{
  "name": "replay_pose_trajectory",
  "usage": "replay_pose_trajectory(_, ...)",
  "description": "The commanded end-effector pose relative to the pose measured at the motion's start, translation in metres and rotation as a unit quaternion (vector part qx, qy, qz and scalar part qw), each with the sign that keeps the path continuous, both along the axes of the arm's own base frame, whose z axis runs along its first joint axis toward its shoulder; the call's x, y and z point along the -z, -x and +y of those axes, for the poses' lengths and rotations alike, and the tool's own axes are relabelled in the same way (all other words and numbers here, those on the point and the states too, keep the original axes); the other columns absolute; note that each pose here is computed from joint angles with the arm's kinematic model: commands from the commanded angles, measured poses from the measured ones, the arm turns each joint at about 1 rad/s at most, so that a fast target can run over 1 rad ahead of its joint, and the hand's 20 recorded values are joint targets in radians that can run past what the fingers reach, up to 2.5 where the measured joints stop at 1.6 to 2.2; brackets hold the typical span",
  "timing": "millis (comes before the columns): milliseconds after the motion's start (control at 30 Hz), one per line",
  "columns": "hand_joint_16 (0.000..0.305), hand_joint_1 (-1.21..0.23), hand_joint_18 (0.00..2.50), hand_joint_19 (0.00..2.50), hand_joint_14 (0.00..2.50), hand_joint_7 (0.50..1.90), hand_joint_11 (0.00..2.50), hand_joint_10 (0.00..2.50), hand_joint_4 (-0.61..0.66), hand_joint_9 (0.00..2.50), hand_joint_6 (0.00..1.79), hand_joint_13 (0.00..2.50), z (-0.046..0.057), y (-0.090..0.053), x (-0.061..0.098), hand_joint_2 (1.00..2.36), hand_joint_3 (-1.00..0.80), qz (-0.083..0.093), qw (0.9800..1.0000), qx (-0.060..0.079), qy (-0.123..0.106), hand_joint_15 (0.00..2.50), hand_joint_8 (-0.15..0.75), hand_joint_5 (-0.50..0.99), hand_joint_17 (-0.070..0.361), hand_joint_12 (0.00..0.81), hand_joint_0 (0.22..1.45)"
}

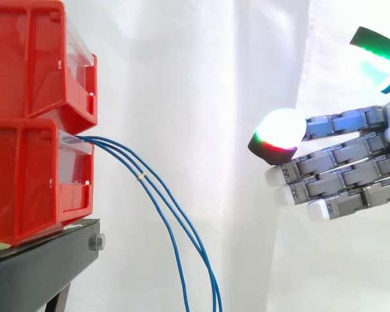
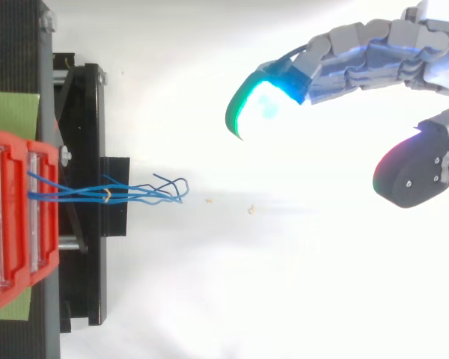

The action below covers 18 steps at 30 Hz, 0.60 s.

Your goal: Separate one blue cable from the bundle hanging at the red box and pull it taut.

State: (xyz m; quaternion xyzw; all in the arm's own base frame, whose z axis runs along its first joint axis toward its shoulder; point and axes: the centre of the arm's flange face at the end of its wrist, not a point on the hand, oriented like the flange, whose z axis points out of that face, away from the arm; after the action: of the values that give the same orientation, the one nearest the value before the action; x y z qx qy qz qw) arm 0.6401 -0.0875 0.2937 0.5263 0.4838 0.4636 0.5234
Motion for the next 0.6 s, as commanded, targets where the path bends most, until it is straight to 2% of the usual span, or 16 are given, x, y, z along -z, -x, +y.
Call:
replay_pose_trajectory(0, 0.044, -0.67, 0.30, 0.20, 0.00, 0.68, 0.00, 0.00, 0.22, 0.25, 0.50, 0.31, -0.0010, 0.0002, 0.0002, 1.00, -0.46, 0.000, 1.0000, 0.000, 0.000, 0.01, 0.183, -0.23, 0.098, 0.295, 0.56)
replay_pose_trajectory(567, 0.044, -0.65, 0.36, 0.24, 0.00, 0.71, 0.00, 0.00, 0.26, 0.42, 0.50, 0.40, -0.0011, -0.0001, -0.0005, 1.00, -0.45, -0.001, 1.0000, 0.001, 0.000, 0.04, 0.230, -0.21, 0.098, 0.315, 0.58)
